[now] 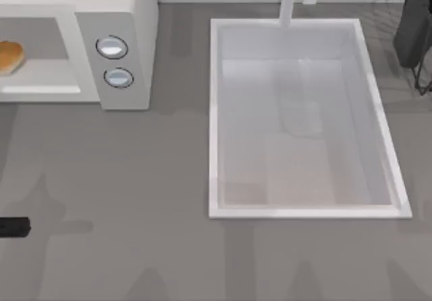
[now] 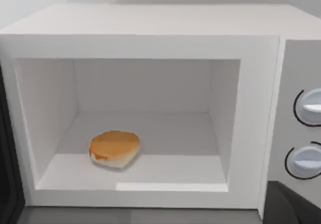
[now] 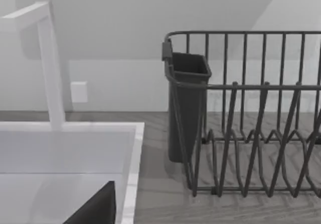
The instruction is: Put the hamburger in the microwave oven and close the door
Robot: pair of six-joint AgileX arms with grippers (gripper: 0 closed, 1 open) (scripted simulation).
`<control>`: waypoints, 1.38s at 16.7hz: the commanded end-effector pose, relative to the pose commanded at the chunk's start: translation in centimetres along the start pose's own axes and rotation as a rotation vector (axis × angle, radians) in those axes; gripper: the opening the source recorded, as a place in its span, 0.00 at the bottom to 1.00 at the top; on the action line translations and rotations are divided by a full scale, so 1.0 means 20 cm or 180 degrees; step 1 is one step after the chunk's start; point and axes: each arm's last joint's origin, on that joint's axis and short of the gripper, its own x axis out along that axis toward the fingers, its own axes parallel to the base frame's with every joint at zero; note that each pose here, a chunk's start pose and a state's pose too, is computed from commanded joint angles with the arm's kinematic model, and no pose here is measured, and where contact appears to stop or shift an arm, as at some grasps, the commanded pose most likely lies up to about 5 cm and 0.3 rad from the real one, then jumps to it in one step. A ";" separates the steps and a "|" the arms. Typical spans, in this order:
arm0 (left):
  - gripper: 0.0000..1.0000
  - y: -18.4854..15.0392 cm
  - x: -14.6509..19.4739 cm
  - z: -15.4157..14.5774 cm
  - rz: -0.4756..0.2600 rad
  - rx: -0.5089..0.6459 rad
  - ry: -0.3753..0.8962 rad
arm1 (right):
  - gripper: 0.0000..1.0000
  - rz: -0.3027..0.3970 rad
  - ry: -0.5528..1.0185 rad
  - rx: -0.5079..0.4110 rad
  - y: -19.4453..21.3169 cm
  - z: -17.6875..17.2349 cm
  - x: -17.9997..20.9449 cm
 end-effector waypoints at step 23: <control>0.00 0.05 -0.04 0.06 -0.0009 0.0000 -0.0004 | 1.00 0.0000 0.0000 0.0000 0.00 0.00 0.00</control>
